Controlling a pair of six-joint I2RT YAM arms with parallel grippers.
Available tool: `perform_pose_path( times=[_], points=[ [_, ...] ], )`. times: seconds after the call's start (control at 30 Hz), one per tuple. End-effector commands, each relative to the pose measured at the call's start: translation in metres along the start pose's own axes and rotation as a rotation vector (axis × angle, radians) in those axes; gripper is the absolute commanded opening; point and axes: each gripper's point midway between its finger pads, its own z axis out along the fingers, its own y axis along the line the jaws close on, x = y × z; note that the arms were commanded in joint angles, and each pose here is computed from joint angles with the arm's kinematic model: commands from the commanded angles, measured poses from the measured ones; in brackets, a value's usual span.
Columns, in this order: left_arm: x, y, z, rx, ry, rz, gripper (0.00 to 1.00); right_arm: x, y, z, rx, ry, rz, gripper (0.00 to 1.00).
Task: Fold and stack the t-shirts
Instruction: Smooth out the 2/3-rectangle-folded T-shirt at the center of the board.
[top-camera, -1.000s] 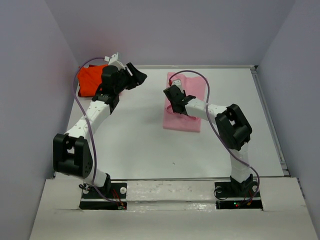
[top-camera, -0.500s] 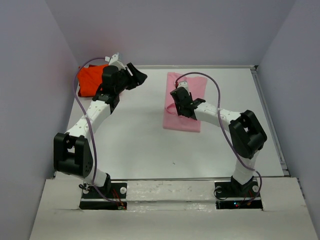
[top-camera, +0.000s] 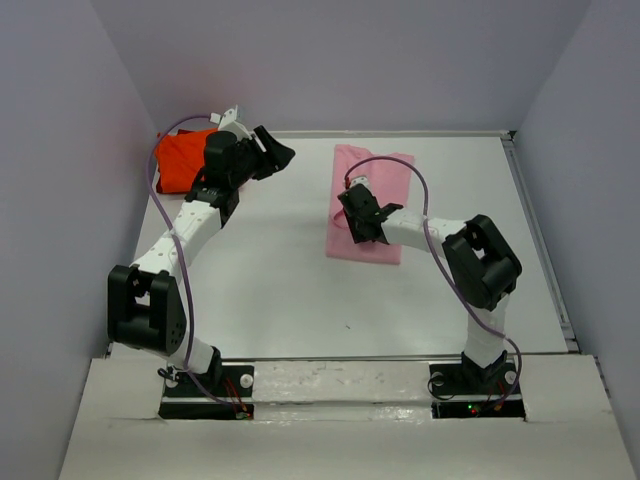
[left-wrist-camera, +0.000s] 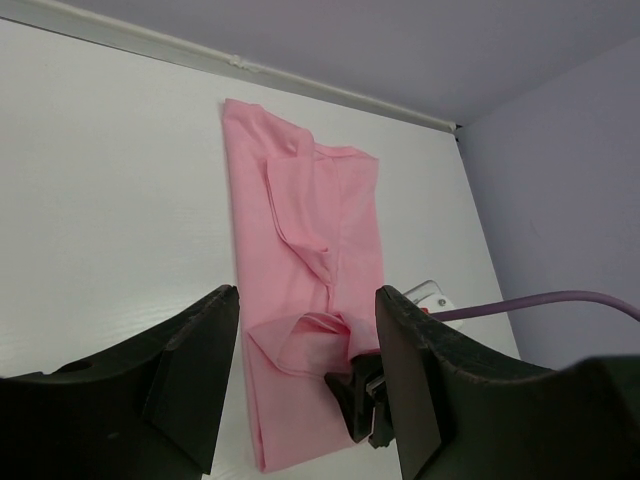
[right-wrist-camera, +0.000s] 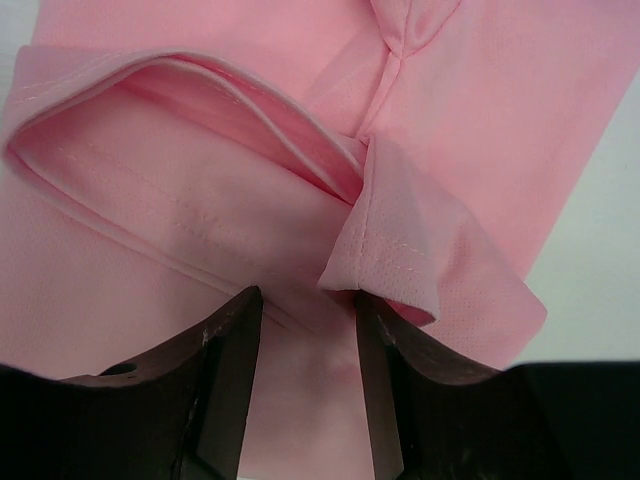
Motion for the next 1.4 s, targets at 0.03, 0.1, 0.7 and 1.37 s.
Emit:
perform_pose_path(
  times=[0.03, 0.1, 0.7, 1.37],
  points=[
    [-0.004, -0.009, -0.001, 0.043, -0.012, 0.008, 0.66, -0.021, 0.010, -0.009, -0.052, -0.064, 0.015, 0.48],
    [-0.004, -0.009, -0.001, 0.042, -0.011, 0.008, 0.66, -0.020, 0.012, -0.009, -0.059, -0.060, 0.013, 0.49],
    [-0.003, -0.011, -0.002, 0.055, -0.009, 0.005, 0.66, -0.027, -0.001, 0.016, 0.083, -0.074, -0.029, 0.49],
    [0.000, -0.012, 0.000, 0.063, 0.003, 0.003, 0.66, -0.074, -0.025, 0.034, 0.203, -0.157, -0.056, 0.49]
  ],
)
